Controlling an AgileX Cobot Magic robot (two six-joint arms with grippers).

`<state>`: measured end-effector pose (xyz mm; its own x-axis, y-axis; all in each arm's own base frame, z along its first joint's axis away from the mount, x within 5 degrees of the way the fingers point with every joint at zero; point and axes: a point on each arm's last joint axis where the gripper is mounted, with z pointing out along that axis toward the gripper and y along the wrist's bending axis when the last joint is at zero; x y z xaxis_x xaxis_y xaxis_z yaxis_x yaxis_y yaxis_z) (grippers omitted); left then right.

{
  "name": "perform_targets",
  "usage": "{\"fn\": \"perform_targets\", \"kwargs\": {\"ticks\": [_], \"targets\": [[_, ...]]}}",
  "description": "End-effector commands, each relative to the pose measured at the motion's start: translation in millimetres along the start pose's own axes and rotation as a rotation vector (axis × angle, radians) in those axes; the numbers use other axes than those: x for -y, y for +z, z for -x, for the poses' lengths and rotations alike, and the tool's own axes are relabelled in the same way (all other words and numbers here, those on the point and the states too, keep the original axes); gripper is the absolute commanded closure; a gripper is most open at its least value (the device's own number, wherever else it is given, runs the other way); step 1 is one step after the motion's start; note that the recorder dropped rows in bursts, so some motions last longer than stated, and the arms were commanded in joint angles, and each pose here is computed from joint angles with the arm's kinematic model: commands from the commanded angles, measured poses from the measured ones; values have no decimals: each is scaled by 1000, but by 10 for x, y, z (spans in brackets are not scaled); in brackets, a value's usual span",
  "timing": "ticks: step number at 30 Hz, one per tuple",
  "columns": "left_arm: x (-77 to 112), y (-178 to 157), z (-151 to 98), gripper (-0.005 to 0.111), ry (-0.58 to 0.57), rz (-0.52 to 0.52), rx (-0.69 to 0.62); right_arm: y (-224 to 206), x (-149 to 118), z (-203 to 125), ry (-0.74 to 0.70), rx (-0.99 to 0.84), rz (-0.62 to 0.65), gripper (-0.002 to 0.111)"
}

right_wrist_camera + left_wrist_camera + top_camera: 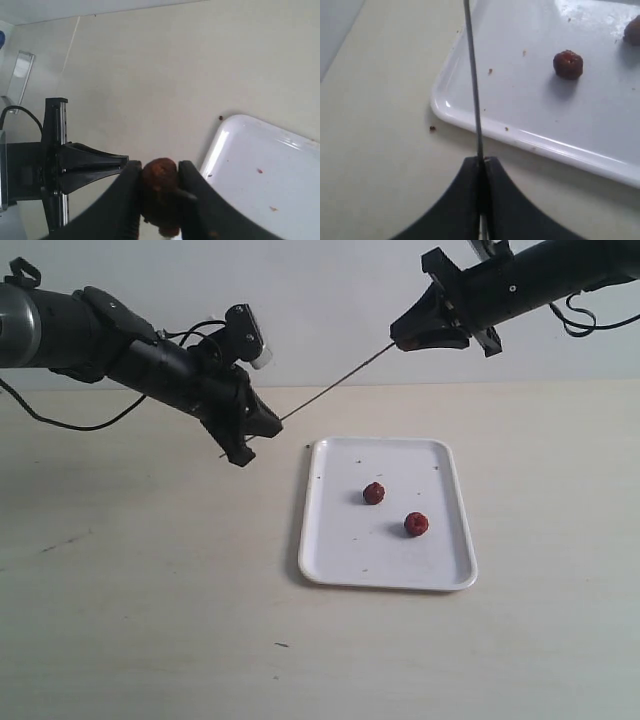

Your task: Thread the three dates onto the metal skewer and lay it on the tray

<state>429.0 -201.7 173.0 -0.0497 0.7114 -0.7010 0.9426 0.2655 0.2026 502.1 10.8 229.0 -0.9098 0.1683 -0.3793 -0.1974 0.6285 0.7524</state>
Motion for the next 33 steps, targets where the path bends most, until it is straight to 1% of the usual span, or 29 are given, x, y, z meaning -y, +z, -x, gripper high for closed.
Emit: {"fn": "perform_targets", "kwargs": {"ticks": [1, 6, 21, 23, 25, 26, 28, 30, 33], "targets": [[75, -3, 168, 107, 0, -30, 69, 79, -173, -19, -33, -21, 43, 84], [48, -3, 179, 107, -33, -1, 81, 79, -173, -19, -33, -21, 43, 84], [28, -5, 198, 107, -67, 19, 103, 78, -171, -20, -40, -22, 42, 83], [28, -5, 198, 107, -69, 19, 103, 78, -171, -20, -40, -22, 42, 79], [28, -5, 198, 107, -71, 19, 103, 78, -171, -20, -40, -22, 42, 71], [28, -5, 198, 107, -71, 19, 103, 78, -171, -20, -40, -22, 42, 66], [25, -5, 198, 107, -80, 21, 103, 78, -171, -20, -40, -22, 42, 59], [7, -5, 194, 107, -98, 40, 100, 68, -162, -17, -56, -19, 41, 55], [-1, -6, 192, 107, -111, 49, 98, 45, -154, -10, -74, -14, 39, 53]]}}
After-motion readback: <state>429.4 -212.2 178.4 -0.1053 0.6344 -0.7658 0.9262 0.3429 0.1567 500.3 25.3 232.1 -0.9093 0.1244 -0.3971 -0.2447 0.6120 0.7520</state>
